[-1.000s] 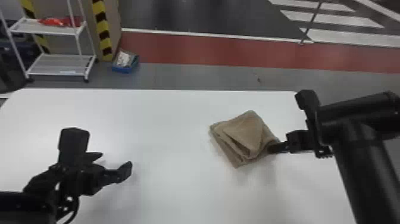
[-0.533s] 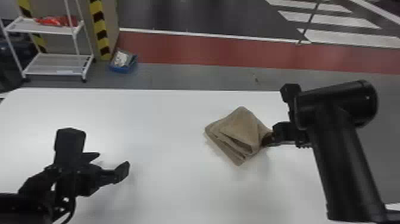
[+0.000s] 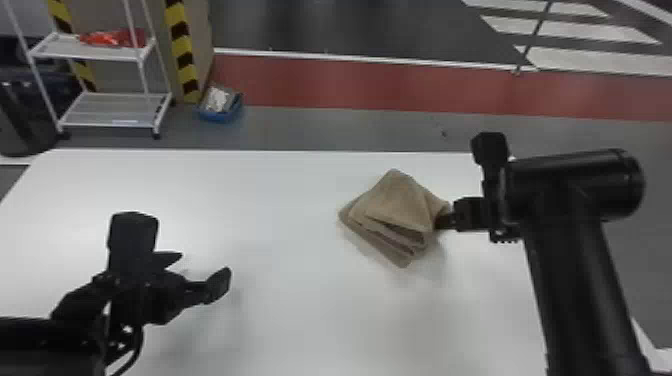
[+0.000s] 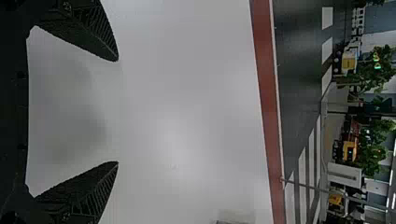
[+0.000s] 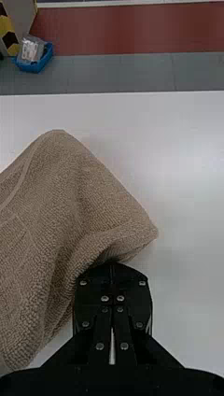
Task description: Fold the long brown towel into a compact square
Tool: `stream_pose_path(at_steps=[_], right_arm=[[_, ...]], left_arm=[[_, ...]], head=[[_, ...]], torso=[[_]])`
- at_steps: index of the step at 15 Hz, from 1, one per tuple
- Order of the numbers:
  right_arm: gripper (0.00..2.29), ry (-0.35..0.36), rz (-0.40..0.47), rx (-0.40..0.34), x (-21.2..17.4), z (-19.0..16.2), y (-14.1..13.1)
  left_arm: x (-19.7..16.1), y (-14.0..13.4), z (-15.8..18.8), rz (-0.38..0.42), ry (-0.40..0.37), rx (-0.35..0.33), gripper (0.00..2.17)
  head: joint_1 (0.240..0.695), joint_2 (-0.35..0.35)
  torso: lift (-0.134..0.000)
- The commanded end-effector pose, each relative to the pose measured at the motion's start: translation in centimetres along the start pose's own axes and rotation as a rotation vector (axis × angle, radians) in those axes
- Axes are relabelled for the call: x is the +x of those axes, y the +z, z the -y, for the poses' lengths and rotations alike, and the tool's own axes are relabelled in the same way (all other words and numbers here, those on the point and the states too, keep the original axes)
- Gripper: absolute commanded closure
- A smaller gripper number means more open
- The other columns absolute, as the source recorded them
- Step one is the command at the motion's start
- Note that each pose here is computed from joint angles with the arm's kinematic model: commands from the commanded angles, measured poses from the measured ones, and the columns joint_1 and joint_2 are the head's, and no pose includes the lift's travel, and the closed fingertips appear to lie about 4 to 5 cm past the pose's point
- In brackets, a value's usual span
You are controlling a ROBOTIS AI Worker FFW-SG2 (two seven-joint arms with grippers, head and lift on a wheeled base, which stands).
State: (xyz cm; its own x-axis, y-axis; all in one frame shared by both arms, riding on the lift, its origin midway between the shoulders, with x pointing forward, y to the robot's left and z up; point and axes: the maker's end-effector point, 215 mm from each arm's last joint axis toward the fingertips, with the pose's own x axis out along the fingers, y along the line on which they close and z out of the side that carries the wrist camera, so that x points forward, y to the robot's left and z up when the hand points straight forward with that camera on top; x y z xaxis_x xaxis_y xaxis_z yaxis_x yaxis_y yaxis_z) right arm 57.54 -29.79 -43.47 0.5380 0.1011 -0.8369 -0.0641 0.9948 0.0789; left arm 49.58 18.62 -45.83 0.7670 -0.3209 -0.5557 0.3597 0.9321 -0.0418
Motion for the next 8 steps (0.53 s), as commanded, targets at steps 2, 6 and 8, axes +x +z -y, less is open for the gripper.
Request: stream_pose_path(at_steps=[2, 6, 8], right_arm=[[1.85, 0.054, 0.083, -0.016, -0.2, -1.3, 1.1], [1.85, 0.146, 0.264, -0.093, -1.2, -3.1, 5.5], [1.84, 0.144, 0.261, -0.103, -1.0, -3.3, 5.4]], left_arm=[[-0.1, 0.2, -0.5, 0.003, 0.009, -0.003, 0.1], [-0.1, 0.3, -0.4, 0.006, 0.006, -0.005, 0.1], [-0.1, 0.2, -0.4, 0.004, 0.006, -0.005, 0.1]], head=[[0.695, -0.11], [0.695, -0.093], [0.695, -0.079]], torso=[[-0.124], [-0.124], [-0.124]])
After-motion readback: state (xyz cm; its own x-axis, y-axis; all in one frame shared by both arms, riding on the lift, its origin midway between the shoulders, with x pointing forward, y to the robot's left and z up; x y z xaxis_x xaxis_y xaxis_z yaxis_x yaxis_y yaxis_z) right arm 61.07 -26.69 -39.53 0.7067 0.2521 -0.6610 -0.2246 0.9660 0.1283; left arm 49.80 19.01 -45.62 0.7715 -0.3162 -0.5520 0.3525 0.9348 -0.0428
